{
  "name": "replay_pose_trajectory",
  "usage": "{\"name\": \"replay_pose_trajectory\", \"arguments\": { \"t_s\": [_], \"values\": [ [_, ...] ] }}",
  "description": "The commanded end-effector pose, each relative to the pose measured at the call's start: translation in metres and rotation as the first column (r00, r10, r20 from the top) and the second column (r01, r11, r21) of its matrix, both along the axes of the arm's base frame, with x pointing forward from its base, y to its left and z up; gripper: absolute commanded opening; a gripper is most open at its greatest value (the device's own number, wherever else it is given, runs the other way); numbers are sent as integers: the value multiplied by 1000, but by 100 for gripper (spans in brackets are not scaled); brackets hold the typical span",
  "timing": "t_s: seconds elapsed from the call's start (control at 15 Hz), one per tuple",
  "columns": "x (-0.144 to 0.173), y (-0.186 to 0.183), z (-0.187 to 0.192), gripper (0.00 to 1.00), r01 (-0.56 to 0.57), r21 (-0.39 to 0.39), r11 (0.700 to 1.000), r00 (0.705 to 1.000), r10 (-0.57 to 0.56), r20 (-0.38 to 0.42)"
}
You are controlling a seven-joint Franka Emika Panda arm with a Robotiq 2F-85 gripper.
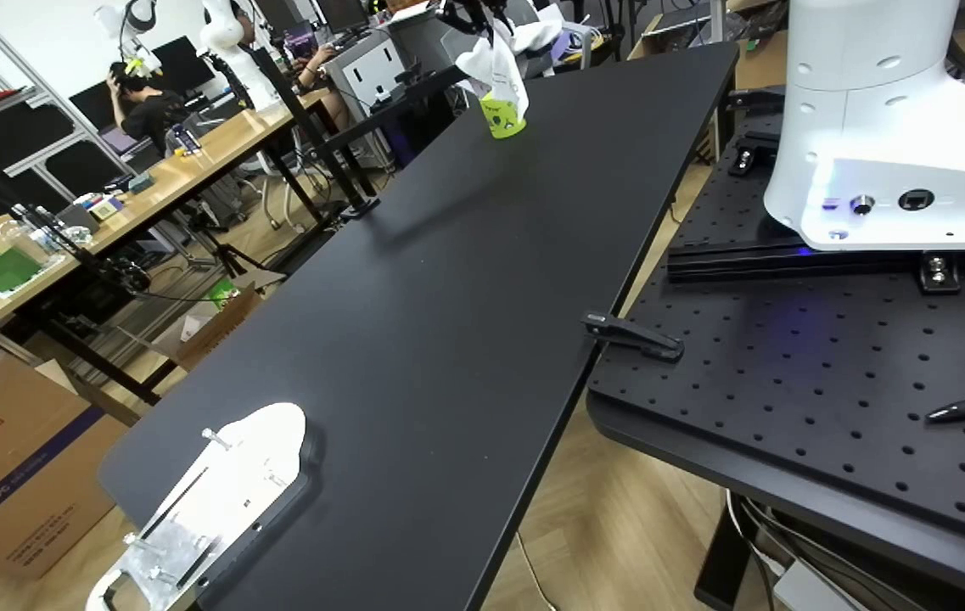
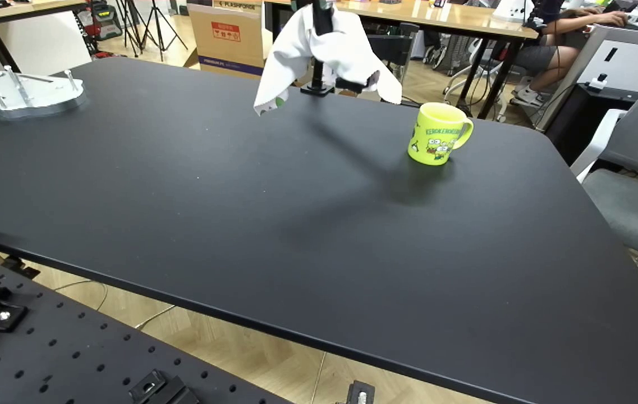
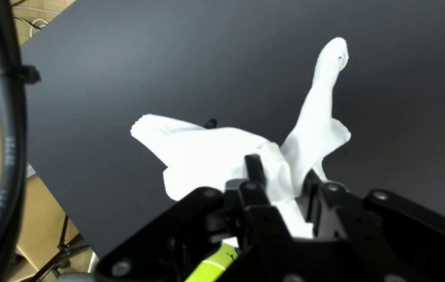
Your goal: Hang the white towel on the black stand
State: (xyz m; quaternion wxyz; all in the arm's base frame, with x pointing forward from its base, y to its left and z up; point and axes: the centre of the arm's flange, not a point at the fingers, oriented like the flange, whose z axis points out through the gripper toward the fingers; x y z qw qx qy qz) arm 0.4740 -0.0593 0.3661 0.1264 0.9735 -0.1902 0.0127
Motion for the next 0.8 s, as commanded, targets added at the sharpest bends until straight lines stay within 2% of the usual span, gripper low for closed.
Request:
{"name": "replay_pose_trajectory", "arguments": {
  "t_s": [0.0, 0.4, 0.73],
  "values": [
    [-3, 3, 13, 58, -11, 3, 1000, 1000, 11, 15],
    [-5, 13, 34, 98, -35, -16, 999, 998, 36, 55],
    [-10, 28, 60, 100, -48, -34, 998, 993, 52, 107]
  ]
}}
